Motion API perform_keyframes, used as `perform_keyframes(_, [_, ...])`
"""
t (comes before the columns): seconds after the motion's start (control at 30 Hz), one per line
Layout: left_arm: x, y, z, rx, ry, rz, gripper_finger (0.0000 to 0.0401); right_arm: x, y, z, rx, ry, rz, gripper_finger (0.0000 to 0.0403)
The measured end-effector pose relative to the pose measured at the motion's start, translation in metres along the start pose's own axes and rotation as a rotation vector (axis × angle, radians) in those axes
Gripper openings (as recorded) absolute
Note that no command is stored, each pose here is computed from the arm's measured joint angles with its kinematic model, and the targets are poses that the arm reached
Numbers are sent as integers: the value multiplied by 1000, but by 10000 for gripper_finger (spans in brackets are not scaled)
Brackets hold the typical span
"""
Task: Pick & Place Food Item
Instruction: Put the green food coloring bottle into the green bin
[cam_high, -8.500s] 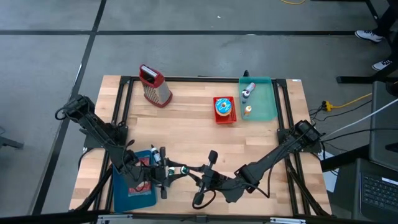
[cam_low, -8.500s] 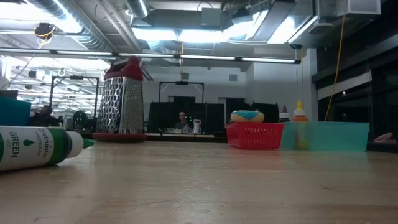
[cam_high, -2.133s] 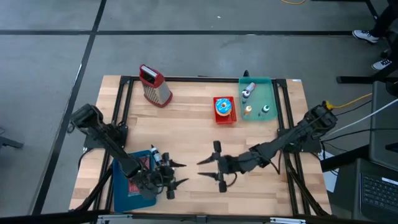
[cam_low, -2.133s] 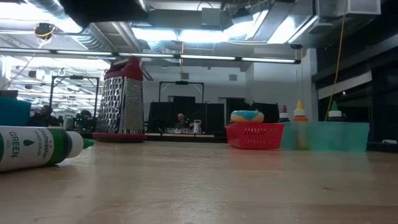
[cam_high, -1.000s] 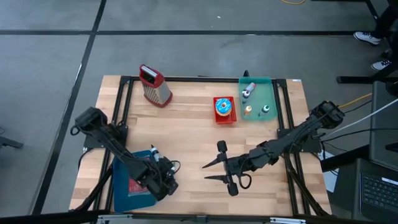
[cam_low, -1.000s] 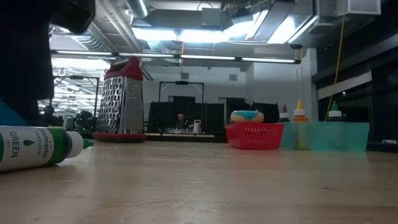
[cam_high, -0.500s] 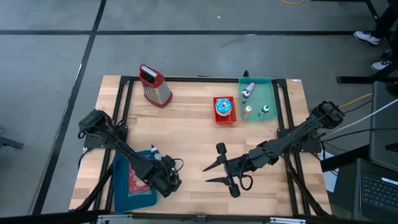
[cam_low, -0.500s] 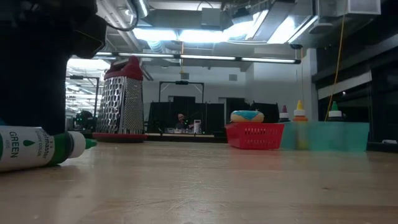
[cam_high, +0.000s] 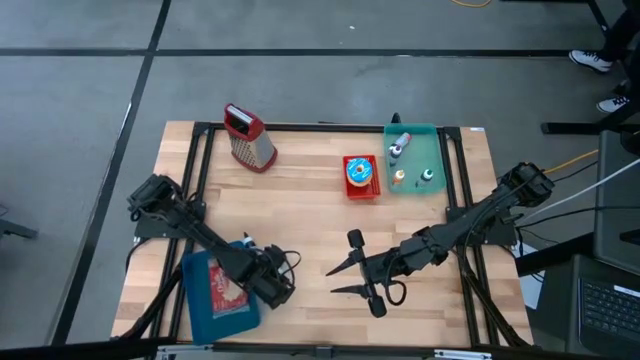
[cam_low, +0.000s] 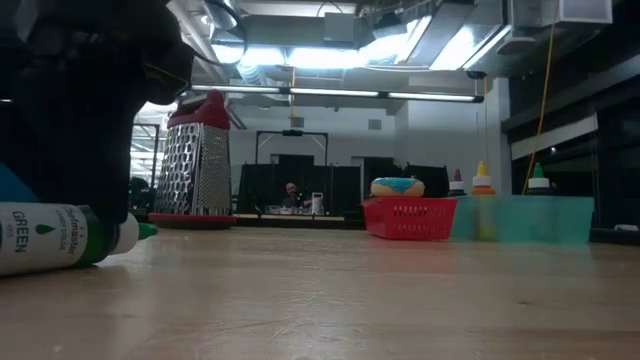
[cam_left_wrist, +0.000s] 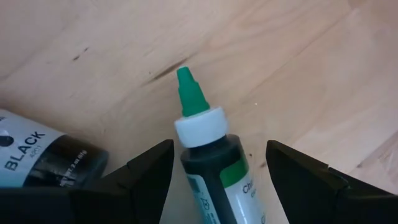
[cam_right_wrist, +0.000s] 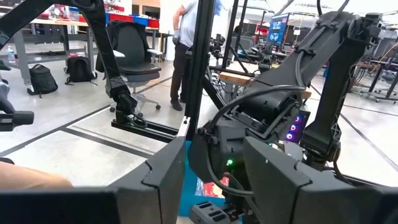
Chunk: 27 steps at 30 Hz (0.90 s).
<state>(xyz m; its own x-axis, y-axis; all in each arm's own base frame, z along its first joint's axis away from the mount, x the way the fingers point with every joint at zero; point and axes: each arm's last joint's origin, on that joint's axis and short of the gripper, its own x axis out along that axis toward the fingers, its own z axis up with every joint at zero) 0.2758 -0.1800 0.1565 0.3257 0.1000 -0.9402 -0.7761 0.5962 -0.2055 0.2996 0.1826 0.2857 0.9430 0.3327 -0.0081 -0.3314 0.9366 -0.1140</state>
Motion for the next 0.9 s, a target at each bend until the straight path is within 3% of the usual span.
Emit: perform_keyframes(0.9, [7,6,24,98,98,31,251,0,0,0,22,-1,0,165])
